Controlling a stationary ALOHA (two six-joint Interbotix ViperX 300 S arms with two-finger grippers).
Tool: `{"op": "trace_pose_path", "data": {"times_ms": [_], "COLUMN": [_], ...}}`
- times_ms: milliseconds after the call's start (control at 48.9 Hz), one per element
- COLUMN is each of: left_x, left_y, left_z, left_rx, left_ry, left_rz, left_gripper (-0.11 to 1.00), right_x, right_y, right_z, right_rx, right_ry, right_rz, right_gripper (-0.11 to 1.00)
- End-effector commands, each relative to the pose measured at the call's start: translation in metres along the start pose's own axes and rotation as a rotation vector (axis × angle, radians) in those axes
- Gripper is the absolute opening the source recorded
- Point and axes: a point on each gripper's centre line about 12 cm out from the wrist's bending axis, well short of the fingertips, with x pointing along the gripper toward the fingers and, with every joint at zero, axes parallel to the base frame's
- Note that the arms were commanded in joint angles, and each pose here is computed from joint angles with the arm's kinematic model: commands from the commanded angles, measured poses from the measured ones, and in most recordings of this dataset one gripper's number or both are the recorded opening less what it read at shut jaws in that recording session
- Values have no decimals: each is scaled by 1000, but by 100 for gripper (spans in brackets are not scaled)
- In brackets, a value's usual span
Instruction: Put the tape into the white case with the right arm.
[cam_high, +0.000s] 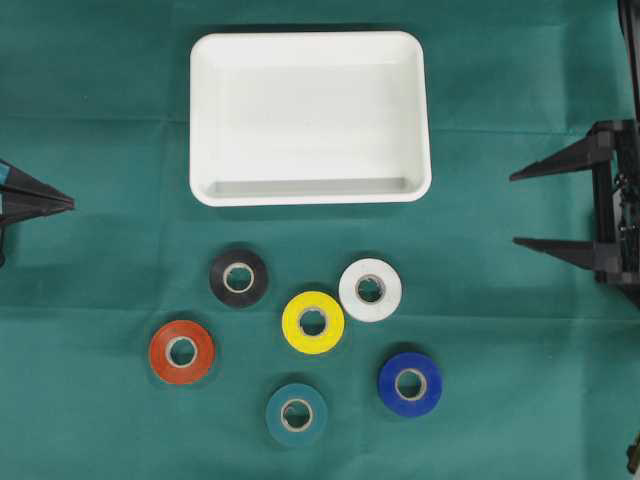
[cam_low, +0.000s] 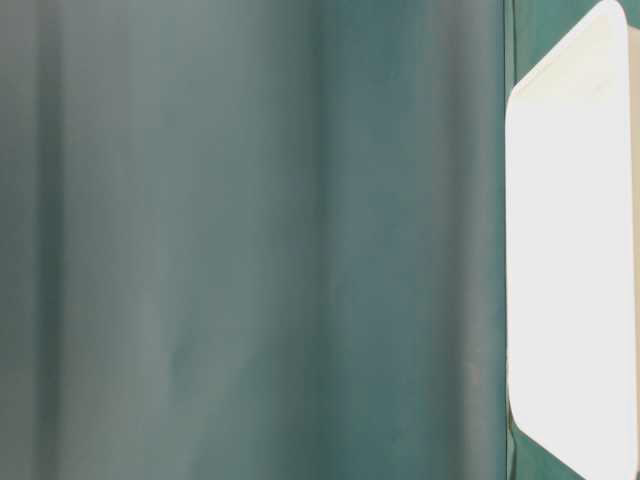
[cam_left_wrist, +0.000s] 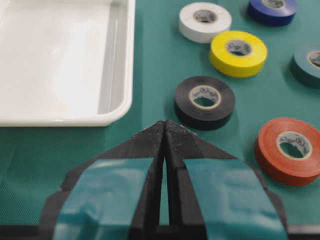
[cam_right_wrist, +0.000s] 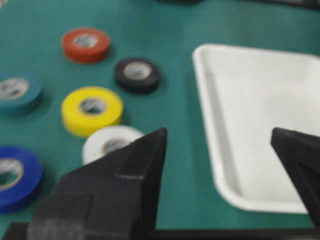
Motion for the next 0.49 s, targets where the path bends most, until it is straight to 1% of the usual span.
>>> {"op": "trace_pose_path", "data": {"times_ms": [0, 123, 205, 471], "left_x": [0, 1, 1, 1], "left_y": [0, 0, 0, 0], "left_z": [3, 3, 3, 2], "left_rx": [0, 0, 0, -2], "left_ry": [-6, -5, -3, -2], "left_rz": [0, 1, 0, 1], "left_gripper": [1, 1, 1, 1], "right_x": [1, 0, -1, -1], "right_y": [7, 18, 23, 24], "right_z": [2, -2, -4, -6], "right_rx": [-19, -57, -68, -71], "right_ry": [10, 38, 43, 46], "right_rz": [39, 99, 128, 136], "right_gripper": [76, 76, 76, 76]}}
